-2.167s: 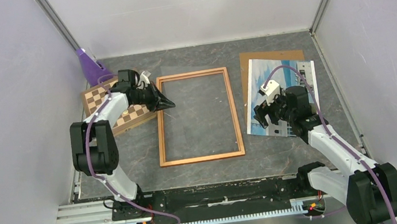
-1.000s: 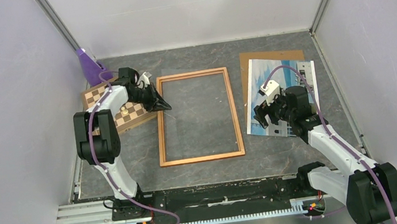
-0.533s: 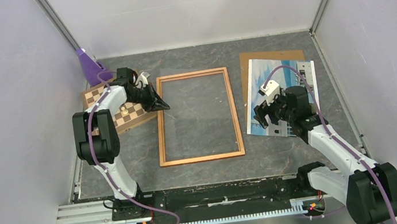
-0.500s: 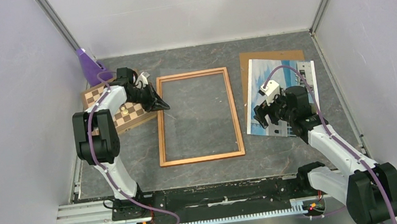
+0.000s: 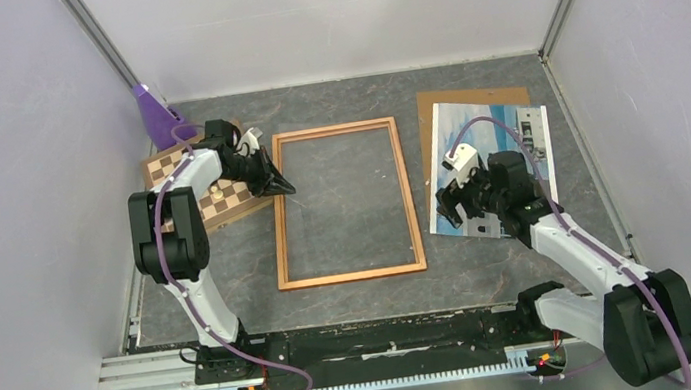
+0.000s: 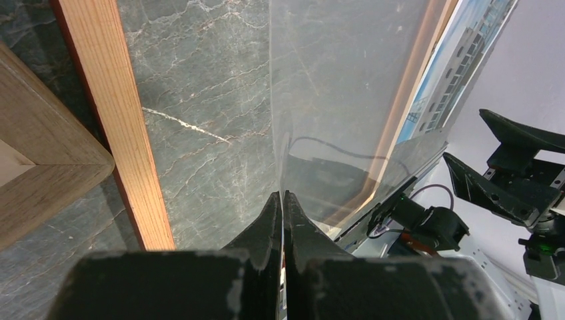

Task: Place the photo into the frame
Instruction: Place the photo frame item in the photo frame.

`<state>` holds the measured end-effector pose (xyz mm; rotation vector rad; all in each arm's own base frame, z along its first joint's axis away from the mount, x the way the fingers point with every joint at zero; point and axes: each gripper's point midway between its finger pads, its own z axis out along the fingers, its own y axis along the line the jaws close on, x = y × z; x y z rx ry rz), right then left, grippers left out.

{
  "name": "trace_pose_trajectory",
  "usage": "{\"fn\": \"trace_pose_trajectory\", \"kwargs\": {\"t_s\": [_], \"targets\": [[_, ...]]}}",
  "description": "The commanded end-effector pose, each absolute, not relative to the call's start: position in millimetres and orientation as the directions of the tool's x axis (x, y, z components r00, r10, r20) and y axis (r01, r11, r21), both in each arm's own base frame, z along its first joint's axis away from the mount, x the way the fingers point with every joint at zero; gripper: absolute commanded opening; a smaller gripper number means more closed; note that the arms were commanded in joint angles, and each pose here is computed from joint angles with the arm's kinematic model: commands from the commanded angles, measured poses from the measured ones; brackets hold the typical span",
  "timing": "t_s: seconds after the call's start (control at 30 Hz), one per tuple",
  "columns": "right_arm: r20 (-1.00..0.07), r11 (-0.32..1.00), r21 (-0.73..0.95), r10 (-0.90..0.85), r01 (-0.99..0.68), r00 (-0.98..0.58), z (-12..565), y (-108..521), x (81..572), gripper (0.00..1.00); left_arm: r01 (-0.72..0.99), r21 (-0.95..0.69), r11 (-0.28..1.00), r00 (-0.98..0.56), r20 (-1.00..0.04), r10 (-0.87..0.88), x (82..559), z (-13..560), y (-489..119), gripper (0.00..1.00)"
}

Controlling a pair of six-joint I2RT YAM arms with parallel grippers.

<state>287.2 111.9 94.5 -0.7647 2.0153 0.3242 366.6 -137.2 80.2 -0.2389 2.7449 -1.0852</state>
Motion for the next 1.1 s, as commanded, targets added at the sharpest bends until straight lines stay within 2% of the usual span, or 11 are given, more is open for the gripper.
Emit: {"fn": "trace_pose_trajectory", "kwargs": {"t_s": [0.0,0.3,1.07], "targets": [[-0.869,0.763,-0.121,-0.391,-0.635,-0.304,118,124,305,0.84,-0.012,-0.675,0.738,-0.967,-0.179,-0.179,377,90,-132,0.02],[-0.875,0.761,-0.164,-0.406,-0.628,-0.263,121,151,321,0.84,-0.010,-0.665,0.747,-0.969,-0.177,-0.171,379,86,-131,0.02],[-0.874,0.783,-0.192,-0.410,-0.591,-0.261,118,153,330,0.83,-0.010,-0.646,0.763,-0.969,-0.182,-0.167,381,81,-126,0.03]]}}
